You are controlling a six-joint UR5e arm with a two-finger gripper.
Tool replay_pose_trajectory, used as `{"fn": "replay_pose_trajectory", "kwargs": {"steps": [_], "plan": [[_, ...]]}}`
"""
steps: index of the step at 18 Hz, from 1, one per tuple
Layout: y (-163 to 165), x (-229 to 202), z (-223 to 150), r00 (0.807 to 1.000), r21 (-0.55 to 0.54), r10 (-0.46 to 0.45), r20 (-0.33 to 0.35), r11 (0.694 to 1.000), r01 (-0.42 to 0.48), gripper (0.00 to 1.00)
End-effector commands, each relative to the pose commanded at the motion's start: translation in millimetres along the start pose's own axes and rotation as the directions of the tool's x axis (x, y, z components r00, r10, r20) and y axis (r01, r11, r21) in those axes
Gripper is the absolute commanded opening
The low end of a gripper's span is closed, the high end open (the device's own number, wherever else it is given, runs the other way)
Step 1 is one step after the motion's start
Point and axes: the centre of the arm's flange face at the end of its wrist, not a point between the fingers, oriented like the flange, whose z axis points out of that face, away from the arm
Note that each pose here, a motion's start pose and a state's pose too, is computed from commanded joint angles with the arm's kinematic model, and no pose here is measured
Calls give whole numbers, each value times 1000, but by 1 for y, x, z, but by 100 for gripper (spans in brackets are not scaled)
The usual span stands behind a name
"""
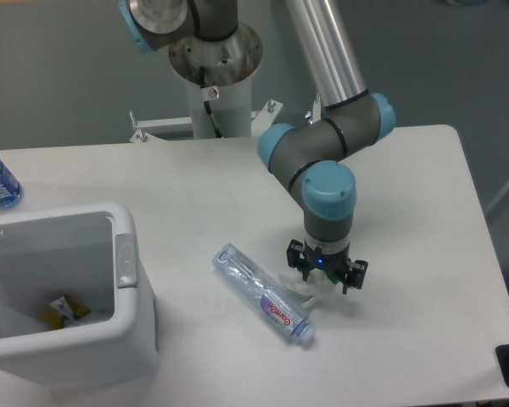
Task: Place the trash in the trash can
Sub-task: 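Close the gripper on the white paper and lift it, then carry the white paper over the white bin and release it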
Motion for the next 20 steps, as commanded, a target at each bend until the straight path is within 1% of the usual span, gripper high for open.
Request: {"fn": "replay_pose_trajectory", "kwargs": {"steps": [1, 4, 6, 9, 11, 12, 13, 14, 15, 16, 17, 18, 19, 20], "plan": [[0, -1, -2, 1000, 4, 1, 3, 1000, -1, 0], [-3, -17, -19, 999, 32, -14, 35, 999, 13, 0], [-15, -40, -40, 996, 70, -30, 82, 997, 24, 0], [0, -74, -62, 990, 95, -65, 122, 994, 54, 0], [9, -84, -71, 990, 97, -33, 140, 995, 19, 0], [8, -87, -78, 988, 109, -37, 151, 994, 20, 0], [5, -92, -90, 987, 139, -52, 153, 990, 31, 0], [1, -91, -107, 985, 193, -88, 147, 979, 59, 0], [-2, -88, -126, 979, 255, -165, 122, 958, 129, 0], [-7, -81, -148, 962, 315, -258, 86, 923, 219, 0], [-14, -73, -174, 934, 368, -355, 44, 875, 315, 0], [-22, -63, -199, 900, 410, -436, 0, 821, 398, 0], [-29, -49, -225, 871, 449, -489, -50, 768, 457, 0], [-39, -33, -249, 853, 482, -514, -92, 726, 490, 0]]}}
